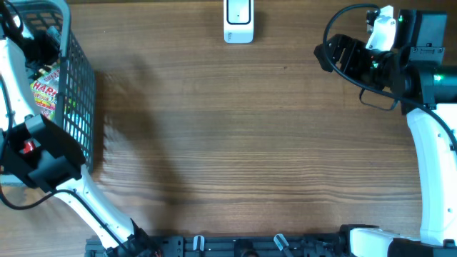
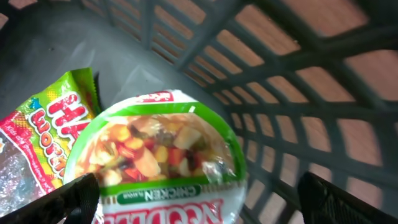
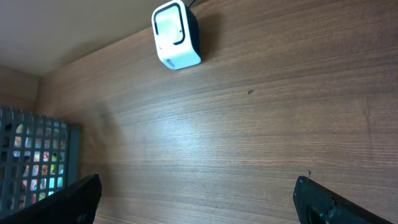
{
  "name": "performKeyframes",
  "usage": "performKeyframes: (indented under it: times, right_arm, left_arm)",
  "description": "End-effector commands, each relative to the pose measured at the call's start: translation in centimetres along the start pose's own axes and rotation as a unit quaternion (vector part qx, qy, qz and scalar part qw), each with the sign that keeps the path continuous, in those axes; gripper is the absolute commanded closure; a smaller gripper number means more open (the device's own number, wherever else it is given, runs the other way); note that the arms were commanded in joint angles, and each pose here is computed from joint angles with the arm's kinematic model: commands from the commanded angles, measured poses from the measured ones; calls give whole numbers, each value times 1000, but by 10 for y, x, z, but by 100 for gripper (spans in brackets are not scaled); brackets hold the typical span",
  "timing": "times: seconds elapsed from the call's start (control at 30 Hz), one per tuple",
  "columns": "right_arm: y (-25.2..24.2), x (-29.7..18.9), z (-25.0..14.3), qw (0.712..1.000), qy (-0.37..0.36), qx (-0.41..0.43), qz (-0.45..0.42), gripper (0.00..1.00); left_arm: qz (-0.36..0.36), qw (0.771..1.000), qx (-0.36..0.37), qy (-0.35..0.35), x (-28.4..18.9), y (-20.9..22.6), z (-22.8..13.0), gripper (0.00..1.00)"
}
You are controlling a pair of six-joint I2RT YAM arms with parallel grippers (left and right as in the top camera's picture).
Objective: Scan the item barcode
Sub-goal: 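Lower the left gripper into the basket and grasp the Nissin cup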
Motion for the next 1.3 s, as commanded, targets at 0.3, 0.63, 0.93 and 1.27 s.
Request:
performKeyframes:
  times: [0.3, 0.63, 0.93, 1.27]
  right_arm:
    - [2, -1, 3, 1000, -1, 4, 8, 0]
    - [2, -1, 3, 1000, -1, 4, 8, 0]
    - [2, -1, 3, 1000, -1, 4, 8, 0]
    - [2, -1, 3, 1000, -1, 4, 8, 0]
  left_arm:
    - [44, 998, 5, 34, 30, 10, -9, 0]
    - [65, 997, -8, 29, 21, 14, -9, 0]
    - [47, 999, -5, -25, -13, 6, 3, 0]
    - [54, 998, -21, -21, -16, 10, 1, 0]
Point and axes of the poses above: each gripper's point midway between its finger pads, its own x axis out along the fingers, its own y axis along the line the jaws close on, z = x × y, the point moved 8 cm from there along -x, back along the fingers, and after that the axes turned 1 degree about x, right-handed, at the moved point
